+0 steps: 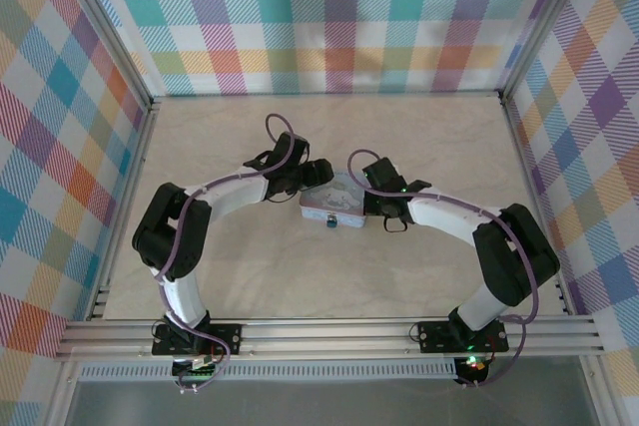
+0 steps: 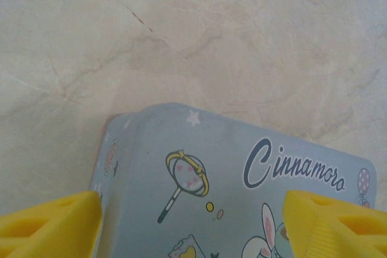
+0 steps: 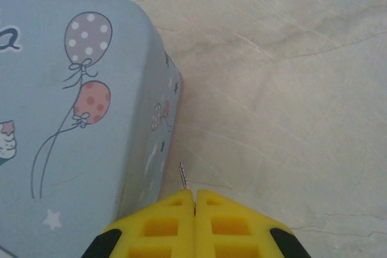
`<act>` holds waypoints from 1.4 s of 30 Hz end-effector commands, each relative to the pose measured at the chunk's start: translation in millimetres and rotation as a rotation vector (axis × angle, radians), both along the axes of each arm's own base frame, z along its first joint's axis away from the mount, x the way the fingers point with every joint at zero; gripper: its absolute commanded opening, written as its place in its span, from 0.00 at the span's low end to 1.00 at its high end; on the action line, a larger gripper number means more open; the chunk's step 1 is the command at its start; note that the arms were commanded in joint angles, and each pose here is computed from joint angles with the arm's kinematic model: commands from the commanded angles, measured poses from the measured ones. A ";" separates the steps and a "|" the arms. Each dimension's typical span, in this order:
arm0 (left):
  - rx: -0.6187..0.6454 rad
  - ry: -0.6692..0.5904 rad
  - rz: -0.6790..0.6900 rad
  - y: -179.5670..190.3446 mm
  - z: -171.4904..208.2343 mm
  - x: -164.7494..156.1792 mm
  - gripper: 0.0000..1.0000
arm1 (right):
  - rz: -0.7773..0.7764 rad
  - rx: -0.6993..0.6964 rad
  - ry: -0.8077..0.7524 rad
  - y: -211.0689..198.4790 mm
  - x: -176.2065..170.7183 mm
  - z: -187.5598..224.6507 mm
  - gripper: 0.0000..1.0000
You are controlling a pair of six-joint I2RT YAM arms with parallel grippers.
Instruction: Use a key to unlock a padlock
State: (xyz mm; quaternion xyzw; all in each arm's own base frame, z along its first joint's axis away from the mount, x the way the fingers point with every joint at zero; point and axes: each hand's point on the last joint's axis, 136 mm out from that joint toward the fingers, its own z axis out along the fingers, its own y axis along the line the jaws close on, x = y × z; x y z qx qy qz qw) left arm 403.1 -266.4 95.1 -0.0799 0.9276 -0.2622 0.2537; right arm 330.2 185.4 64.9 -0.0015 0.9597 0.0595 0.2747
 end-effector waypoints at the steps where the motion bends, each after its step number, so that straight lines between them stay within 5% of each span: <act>1: -0.019 -0.039 0.010 15.0 19.2 -2.8 0.81 | 0.005 0.032 -0.030 10.1 6.5 11.2 0.00; 6: 0.027 -0.075 0.022 41.3 34.0 -24.3 0.87 | -0.008 0.018 -0.029 2.5 2.9 13.4 0.00; 7: 0.031 -0.080 0.021 44.7 37.1 -29.5 0.95 | -0.013 0.016 -0.034 -0.3 2.5 15.3 0.00; 12: -0.016 -0.111 -0.012 54.3 46.3 -64.3 0.97 | -0.042 0.001 -0.070 -21.8 1.9 33.2 0.00; 22: -0.185 -0.226 -0.175 21.4 36.6 -120.2 1.00 | -0.034 0.020 -0.163 -36.1 47.9 74.4 0.00; 32: -0.195 -0.392 -0.280 -26.9 11.0 -124.2 1.00 | 0.025 0.032 -0.149 -8.2 109.0 64.2 0.00; 42: -0.043 -0.507 -0.319 -51.6 -18.8 -115.9 1.00 | 0.043 0.060 -0.100 6.3 129.8 38.8 0.00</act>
